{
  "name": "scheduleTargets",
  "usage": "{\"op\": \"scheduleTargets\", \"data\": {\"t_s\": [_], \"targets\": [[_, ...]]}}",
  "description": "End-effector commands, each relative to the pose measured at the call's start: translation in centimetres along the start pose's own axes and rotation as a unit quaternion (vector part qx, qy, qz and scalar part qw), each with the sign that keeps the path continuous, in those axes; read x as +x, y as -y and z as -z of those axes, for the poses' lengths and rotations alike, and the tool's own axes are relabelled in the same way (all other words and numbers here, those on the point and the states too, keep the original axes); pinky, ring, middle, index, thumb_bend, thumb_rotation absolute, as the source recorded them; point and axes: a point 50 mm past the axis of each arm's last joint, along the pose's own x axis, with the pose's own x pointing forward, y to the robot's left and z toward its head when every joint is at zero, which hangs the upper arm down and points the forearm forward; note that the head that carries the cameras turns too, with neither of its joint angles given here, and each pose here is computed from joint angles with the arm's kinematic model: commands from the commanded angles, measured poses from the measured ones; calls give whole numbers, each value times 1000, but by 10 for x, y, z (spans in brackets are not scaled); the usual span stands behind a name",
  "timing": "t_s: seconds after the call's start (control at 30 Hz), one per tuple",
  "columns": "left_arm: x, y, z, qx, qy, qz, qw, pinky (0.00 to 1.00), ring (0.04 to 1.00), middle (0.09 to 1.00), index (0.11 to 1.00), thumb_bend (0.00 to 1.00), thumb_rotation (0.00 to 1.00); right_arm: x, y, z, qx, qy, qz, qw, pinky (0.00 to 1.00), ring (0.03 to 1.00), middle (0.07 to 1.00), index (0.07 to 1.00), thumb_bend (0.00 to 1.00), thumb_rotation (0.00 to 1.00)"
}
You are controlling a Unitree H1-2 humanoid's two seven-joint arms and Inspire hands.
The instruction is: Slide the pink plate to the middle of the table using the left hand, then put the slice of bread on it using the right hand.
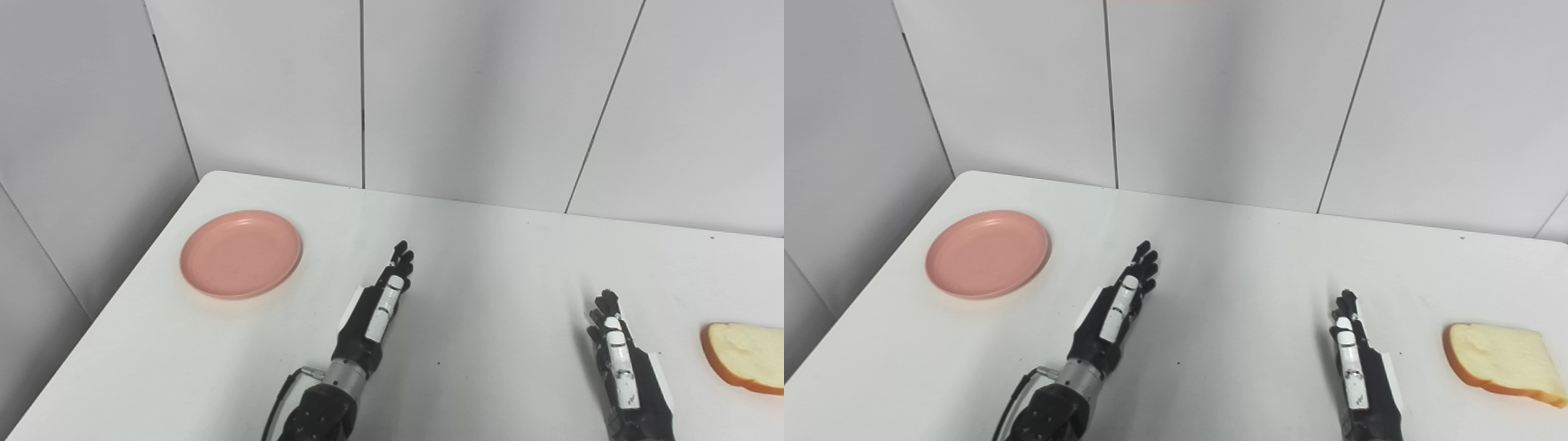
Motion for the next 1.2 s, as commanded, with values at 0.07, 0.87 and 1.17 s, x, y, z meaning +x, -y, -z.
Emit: {"op": "scheduleTargets", "data": {"t_s": [0.07, 0.87, 1.17], "targets": [[10, -7, -44, -7, 62, -14, 998, 950, 949, 954, 952, 603, 977, 2, -6, -10, 8, 8, 4, 1000, 1000, 1000, 1000, 1000, 54, 1000], [38, -114, -148, 58, 155, -48, 985, 960, 956, 965, 959, 640, 1000, 1, -3, -10, -4, 12, 2, 1000, 1000, 1000, 1000, 1000, 54, 1000], [46, -153, -178, 62, 168, -93, 979, 977, 956, 956, 954, 593, 1000, 0, -5, -13, -5, 6, 5, 1000, 1000, 1000, 1000, 1000, 50, 1000]]}}
